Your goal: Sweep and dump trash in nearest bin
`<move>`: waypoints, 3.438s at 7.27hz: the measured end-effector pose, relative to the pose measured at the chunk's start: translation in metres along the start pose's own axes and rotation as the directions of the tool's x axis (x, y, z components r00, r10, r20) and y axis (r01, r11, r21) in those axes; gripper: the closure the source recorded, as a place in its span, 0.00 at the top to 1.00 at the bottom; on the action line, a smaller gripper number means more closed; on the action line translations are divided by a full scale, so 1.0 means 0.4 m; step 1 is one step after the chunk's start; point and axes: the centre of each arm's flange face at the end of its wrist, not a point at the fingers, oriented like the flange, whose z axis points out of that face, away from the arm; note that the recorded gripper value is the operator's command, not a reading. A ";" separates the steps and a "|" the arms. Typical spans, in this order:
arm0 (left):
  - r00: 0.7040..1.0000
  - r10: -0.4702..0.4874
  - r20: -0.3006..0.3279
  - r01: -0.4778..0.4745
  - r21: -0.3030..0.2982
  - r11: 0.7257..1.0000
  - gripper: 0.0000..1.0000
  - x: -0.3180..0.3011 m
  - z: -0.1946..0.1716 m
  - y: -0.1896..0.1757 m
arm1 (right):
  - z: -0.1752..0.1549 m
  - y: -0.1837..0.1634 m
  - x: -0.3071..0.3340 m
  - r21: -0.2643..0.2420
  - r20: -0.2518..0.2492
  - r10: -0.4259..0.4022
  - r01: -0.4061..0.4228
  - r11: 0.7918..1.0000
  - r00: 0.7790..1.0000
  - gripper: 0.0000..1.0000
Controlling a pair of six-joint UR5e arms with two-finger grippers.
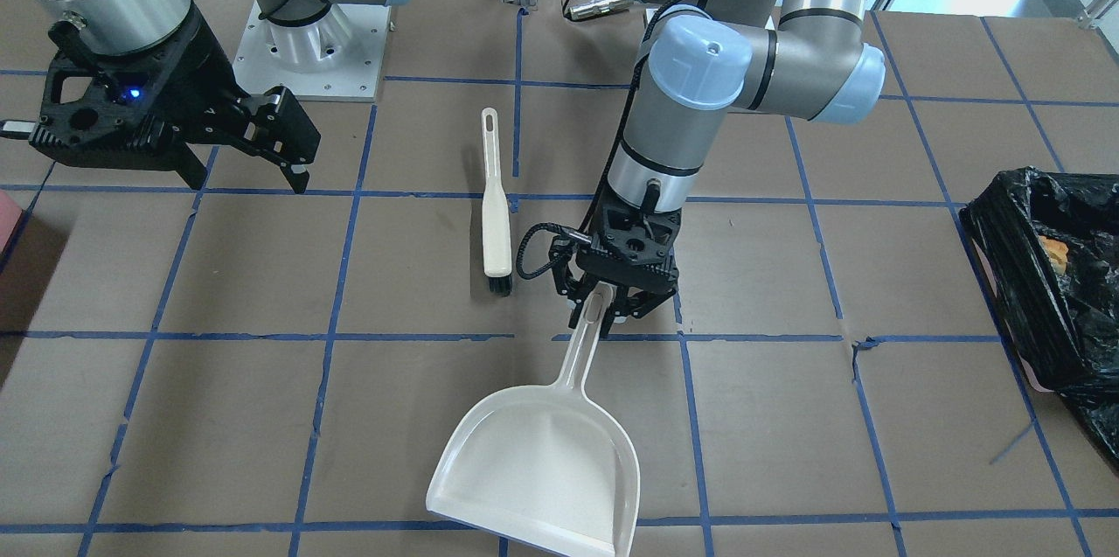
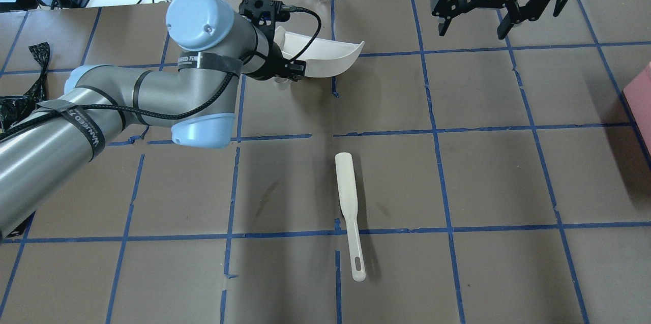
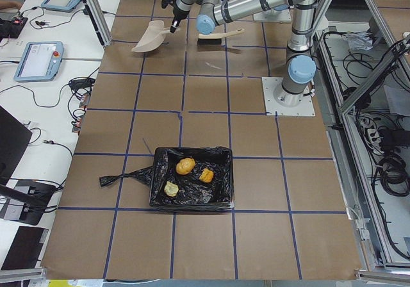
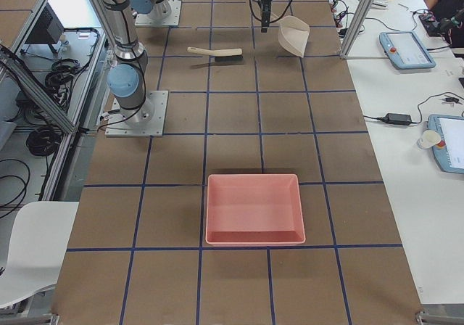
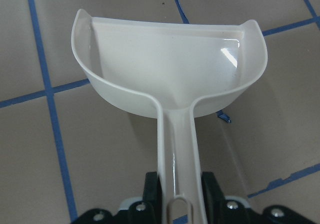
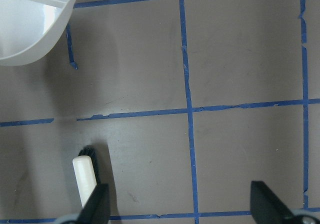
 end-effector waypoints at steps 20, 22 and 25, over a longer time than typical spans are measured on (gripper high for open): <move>0.973 -0.121 0.194 0.159 -0.194 0.968 1.00 -0.154 -0.246 0.010 | 0.018 0.008 -0.009 -0.016 0.009 -0.002 0.002 1.000 1.000 1.00; 0.963 -0.159 0.219 0.226 -0.326 0.918 1.00 -0.220 -0.445 -0.004 | 0.024 0.004 -0.007 -0.018 0.004 0.001 -0.001 1.000 1.000 1.00; 0.956 -0.182 0.228 0.255 -0.351 0.901 1.00 -0.243 -0.578 -0.051 | 0.060 -0.016 0.022 0.000 -0.016 0.030 -0.030 1.000 0.999 1.00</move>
